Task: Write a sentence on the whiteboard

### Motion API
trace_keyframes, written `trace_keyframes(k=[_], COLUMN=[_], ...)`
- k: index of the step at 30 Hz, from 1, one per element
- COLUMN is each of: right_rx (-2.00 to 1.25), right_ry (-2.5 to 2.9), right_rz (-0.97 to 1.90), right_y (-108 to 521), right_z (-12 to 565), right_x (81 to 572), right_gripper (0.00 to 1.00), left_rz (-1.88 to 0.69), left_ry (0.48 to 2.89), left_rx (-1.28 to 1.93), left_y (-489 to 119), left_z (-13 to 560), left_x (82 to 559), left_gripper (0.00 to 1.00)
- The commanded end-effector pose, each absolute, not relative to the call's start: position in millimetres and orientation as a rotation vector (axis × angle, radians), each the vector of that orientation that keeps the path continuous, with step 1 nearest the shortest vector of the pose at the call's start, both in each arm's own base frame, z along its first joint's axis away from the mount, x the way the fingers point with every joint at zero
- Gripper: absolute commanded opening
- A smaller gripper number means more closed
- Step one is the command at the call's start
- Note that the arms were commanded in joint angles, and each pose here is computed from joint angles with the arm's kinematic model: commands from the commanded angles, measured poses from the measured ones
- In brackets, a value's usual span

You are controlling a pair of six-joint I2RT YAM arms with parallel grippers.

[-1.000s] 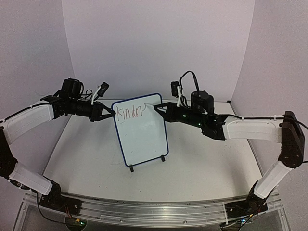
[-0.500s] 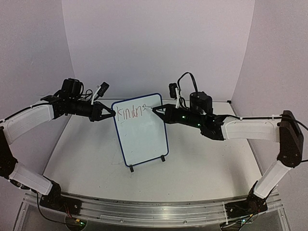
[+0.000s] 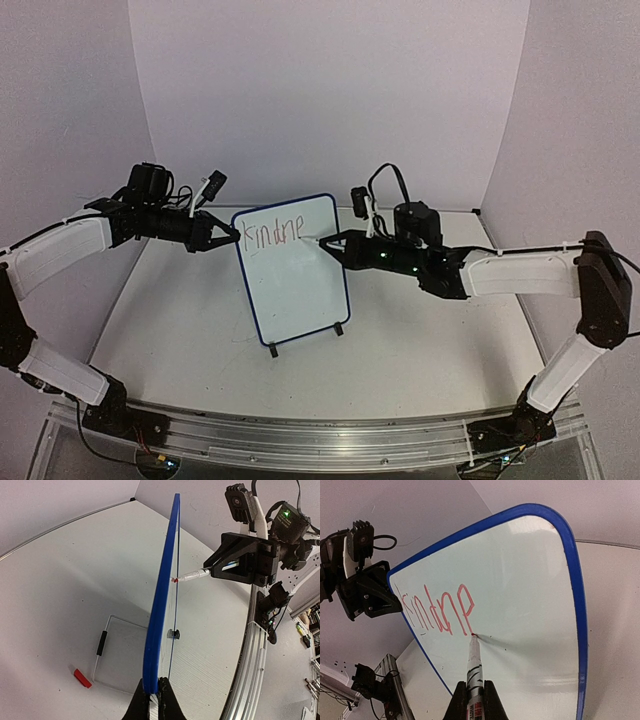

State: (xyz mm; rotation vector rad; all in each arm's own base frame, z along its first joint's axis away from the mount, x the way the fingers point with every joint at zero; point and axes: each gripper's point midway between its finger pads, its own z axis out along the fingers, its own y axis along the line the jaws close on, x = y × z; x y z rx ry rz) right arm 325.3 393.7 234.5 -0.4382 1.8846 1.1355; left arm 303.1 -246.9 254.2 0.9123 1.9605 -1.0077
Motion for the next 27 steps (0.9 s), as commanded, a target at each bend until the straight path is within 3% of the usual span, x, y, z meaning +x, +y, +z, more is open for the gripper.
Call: trace_keyframes(k=[1, 12, 27], right_rx=[-0.367, -0.393, -0.375], right_ry=[1.831, 1.754, 1.738], right_rz=[1.069, 1.098, 1.091], right_y=[377.4, 367.0, 371.7], right_z=[255.9, 283.9, 286.9], right_x=[334.5, 319.7, 337.7], right_gripper=[0.0, 0.0, 0.0], left_rz=[-0.965, -0.97, -0.966], left_ry=[2.034, 2.031, 2.032], left_rx=[0.959, 0.962, 0.966], left_y=[-247.7, -248.5, -249.1], left_z=[232.8, 233.2, 232.7], left_x=[298.9, 298.1, 297.7], left_gripper=[0.0, 0.0, 0.0])
